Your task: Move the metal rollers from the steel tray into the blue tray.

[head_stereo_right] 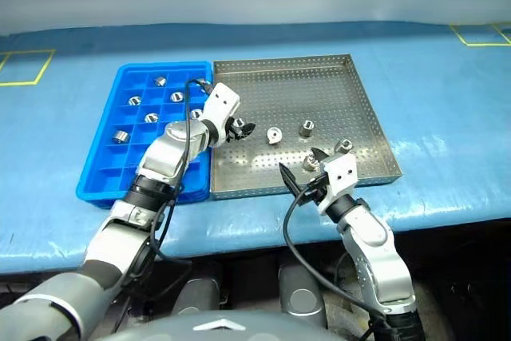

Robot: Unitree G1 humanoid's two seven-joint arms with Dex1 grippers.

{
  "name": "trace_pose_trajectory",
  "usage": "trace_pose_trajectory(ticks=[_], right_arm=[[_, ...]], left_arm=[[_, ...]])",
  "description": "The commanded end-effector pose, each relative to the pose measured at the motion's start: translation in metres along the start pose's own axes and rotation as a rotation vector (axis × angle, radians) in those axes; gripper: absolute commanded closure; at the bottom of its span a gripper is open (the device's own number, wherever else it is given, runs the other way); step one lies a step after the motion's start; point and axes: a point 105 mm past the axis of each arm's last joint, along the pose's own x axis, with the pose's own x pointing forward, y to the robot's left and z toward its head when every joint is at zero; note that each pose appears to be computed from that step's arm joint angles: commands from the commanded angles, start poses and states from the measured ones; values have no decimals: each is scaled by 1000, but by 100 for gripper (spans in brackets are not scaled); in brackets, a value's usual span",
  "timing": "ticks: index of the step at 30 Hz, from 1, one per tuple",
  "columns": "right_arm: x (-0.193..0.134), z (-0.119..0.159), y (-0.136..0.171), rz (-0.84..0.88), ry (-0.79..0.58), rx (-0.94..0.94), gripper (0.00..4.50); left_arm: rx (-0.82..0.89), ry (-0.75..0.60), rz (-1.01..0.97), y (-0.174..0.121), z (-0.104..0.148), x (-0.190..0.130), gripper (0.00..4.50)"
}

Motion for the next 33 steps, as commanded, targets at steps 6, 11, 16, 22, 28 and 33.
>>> trace_pose_trajectory(ticks=[6,11,16,22,28,33], right_arm=[[-5,17,-2,-29,-73,-38,0],[-6,15,-3,-36,-71,-39,0],[-6,16,-4,-40,-76,-39,0],[-5,15,-4,-37,-76,-37,0],[-1,15,-4,-22,-78,-44,0],[5,15,-3,6,-75,-49,0]], left_arm=[[53,33,147,21,1,9,83],[9,73,213,28,-11,12,83],[-38,125,201,25,-29,14,141],[-90,105,197,22,-29,12,276],[-172,-2,374,42,-20,-5,276],[-273,-253,603,64,13,-48,276]])
